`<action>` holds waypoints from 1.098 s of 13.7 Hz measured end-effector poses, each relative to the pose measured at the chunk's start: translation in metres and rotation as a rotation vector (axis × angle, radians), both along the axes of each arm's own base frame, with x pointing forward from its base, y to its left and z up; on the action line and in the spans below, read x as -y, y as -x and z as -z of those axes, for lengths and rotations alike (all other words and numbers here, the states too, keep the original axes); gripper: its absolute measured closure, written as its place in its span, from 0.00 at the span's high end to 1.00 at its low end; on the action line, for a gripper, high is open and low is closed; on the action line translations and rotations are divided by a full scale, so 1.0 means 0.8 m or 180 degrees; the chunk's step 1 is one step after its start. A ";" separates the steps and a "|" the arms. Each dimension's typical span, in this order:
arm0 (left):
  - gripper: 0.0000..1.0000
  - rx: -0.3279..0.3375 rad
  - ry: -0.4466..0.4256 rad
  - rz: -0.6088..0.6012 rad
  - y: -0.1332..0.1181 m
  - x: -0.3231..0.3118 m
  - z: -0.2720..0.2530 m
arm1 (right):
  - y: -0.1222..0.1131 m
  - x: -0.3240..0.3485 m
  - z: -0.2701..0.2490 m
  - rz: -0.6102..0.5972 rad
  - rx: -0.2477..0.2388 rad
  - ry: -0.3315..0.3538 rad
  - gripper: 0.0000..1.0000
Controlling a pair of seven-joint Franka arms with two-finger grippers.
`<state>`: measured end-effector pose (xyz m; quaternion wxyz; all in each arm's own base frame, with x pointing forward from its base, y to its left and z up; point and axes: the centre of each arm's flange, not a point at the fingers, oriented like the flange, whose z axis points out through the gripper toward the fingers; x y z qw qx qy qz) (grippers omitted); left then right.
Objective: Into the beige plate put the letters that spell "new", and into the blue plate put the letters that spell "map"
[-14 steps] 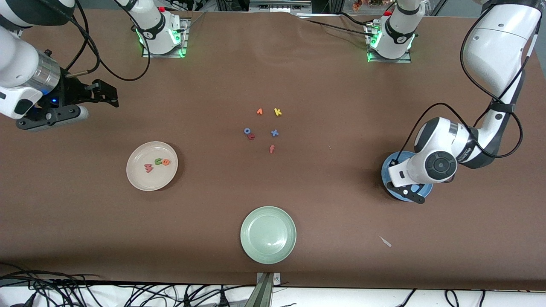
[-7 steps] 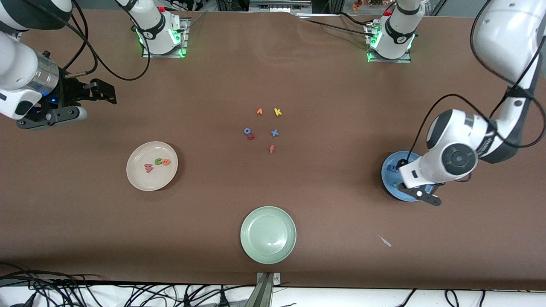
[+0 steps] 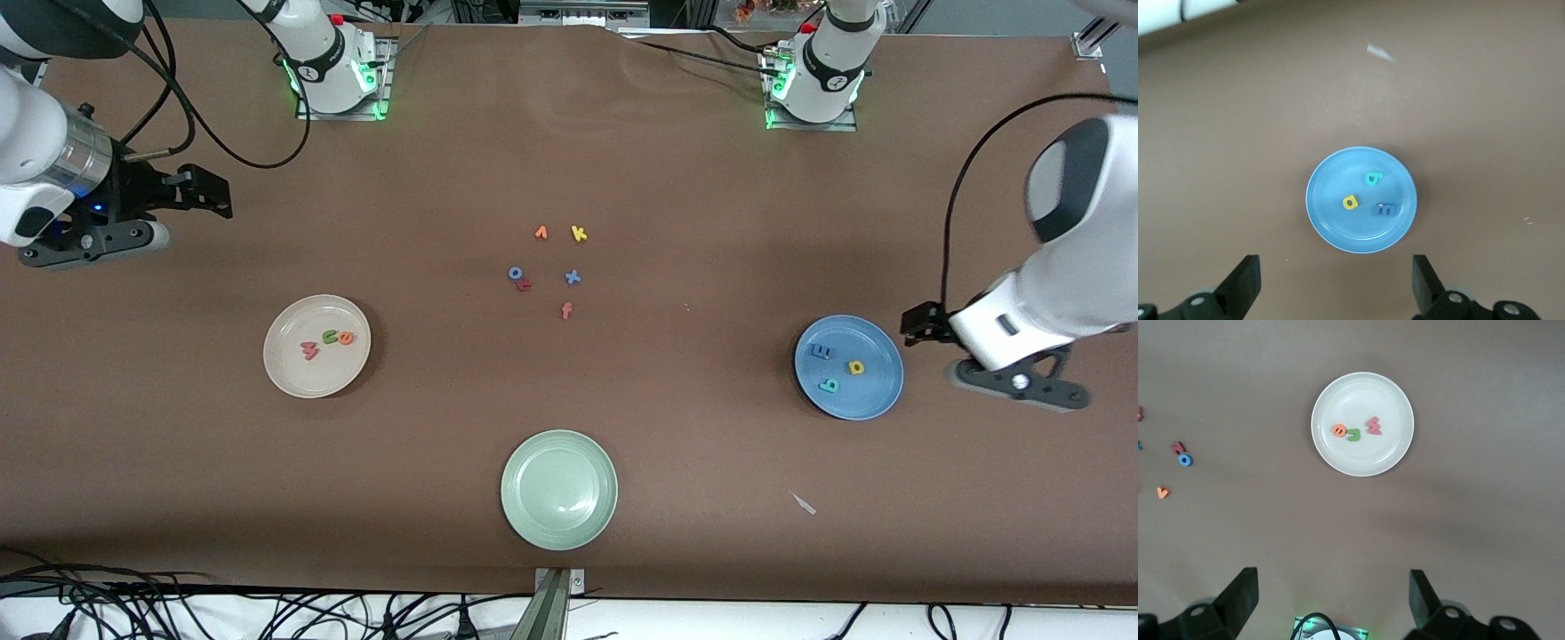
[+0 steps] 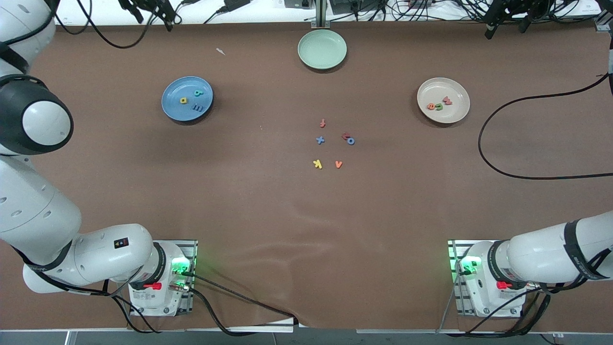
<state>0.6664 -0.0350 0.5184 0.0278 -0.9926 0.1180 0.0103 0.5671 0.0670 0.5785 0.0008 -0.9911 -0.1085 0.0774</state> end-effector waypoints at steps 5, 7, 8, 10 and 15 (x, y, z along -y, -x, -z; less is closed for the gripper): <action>1.00 0.0230 0.0274 -0.0452 0.059 -0.038 -0.114 | -0.001 0.002 -0.013 0.0010 0.0072 -0.0007 1.00; 1.00 0.0305 0.0232 -0.0469 0.088 -0.030 -0.122 | -0.001 0.002 -0.014 0.0010 0.0075 -0.0006 1.00; 1.00 0.0332 0.0240 -0.0493 0.100 -0.026 -0.112 | -0.001 0.002 -0.013 0.0011 0.0074 -0.0005 1.00; 1.00 0.0280 0.0233 -0.0493 0.118 -0.016 -0.086 | -0.003 0.003 -0.013 0.0010 0.0088 0.0023 1.00; 1.00 0.0223 0.0219 -0.0484 0.127 -0.002 -0.079 | -0.004 0.004 -0.012 0.0007 0.0098 0.0039 1.00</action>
